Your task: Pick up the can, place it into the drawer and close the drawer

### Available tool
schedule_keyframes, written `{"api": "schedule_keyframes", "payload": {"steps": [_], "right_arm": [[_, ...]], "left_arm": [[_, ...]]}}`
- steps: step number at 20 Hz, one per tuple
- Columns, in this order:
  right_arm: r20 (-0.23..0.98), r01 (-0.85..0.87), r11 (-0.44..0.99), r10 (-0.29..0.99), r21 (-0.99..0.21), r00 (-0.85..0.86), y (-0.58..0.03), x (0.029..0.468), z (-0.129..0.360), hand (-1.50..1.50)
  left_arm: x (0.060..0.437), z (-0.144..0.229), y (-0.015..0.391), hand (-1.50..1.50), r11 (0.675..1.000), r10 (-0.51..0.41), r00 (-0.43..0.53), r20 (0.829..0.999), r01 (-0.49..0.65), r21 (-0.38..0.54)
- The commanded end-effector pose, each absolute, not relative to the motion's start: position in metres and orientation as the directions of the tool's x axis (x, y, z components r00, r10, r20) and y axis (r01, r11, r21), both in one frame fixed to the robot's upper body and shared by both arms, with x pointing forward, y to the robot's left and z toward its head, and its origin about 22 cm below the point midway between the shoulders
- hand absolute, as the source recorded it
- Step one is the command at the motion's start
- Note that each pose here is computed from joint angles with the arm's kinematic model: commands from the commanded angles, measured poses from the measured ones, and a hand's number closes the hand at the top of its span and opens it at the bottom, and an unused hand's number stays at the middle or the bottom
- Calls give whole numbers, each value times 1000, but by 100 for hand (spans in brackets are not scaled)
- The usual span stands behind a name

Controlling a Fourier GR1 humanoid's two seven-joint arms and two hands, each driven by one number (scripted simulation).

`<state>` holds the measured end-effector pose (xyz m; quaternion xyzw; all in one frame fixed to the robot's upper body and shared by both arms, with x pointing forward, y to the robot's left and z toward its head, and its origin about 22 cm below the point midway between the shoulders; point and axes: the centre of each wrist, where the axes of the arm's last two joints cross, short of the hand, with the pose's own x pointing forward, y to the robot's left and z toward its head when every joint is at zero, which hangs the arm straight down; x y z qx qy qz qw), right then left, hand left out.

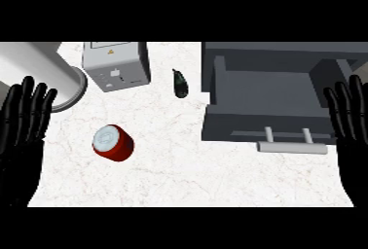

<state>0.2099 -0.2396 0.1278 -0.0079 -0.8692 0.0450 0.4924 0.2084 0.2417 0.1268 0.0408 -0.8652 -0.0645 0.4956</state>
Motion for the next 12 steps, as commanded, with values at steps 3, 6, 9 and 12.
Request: {"api": "schedule_keyframes", "payload": {"steps": [3, 6, 9, 12], "right_arm": [[866, -21, 997, 51, -71, -498, -241, 202, 128, -150], [865, 39, 997, 83, -74, -496, -250, 206, 130, -150], [968, 140, 989, 86, -54, -235, -264, 201, 98, -150], [970, 139, 989, 72, -40, -232, -256, 208, 111, -150]], "left_arm": [[189, 127, 233, -150, 934, -245, -454, 857, -347, 83], [178, 117, 240, -150, 811, -329, -372, 868, -582, 58], [172, 85, 253, -150, 700, -113, -120, 986, -715, -7], [170, 93, 224, -150, 655, -74, -120, 990, -754, -42]]}}
